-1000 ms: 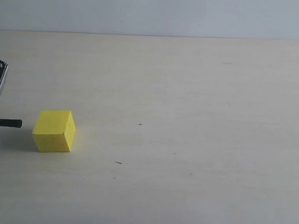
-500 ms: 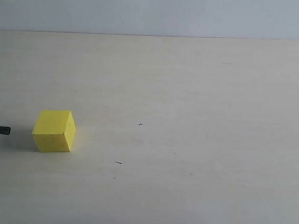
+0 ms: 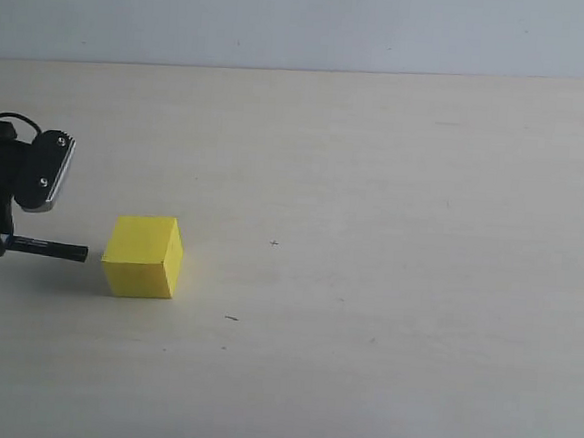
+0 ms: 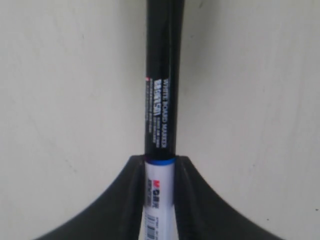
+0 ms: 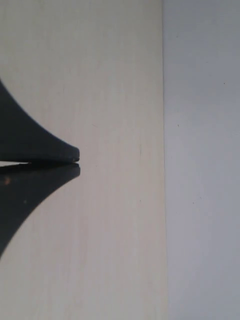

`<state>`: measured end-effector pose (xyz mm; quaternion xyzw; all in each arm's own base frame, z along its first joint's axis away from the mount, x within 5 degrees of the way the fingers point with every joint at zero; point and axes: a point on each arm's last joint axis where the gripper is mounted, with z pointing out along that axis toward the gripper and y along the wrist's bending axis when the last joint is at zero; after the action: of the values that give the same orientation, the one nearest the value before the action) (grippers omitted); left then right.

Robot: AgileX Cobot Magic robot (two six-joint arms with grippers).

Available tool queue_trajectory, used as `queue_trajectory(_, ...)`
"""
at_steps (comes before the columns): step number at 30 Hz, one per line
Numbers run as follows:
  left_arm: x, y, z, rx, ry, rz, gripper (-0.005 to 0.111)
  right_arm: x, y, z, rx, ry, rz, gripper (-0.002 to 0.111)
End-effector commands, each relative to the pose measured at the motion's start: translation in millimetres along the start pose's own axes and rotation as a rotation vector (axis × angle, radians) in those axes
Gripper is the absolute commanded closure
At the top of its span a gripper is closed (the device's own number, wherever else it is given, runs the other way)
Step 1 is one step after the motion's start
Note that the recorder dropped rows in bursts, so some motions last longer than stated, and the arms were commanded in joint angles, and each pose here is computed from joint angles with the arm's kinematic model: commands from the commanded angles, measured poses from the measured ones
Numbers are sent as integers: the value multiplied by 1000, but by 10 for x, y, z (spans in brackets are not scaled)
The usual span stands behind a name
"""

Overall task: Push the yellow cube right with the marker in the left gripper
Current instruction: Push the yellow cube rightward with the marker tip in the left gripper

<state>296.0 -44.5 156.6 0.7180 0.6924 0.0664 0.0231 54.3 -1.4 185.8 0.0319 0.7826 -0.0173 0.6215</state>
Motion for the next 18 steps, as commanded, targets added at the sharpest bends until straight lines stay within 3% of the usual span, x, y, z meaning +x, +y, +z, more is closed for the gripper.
queue_trajectory(1, 104, -11, 15, 14, 25, -53, 107, 2, 0, 1, -1, -10, -3, 108)
queue_trajectory(5, 103, -12, 16, 18, 11, -57, 107, 2, 0, 1, -1, -10, -3, 108)
queue_trajectory(8, 19, -27, 13, 35, -73, -48, 107, 2, 0, 1, -1, -10, -3, 108)
queue_trajectory(12, -319, -62, -17, 24, -142, 32, 107, 2, 0, 1, -1, -10, -3, 108)
queue_trajectory(15, -530, -119, -36, 16, -105, 96, 107, 2, 0, 1, -1, -10, -3, 108)
queue_trajectory(18, -430, -95, -31, -5, 7, 49, 107, 2, 0, 1, -1, -10, -3, 108)
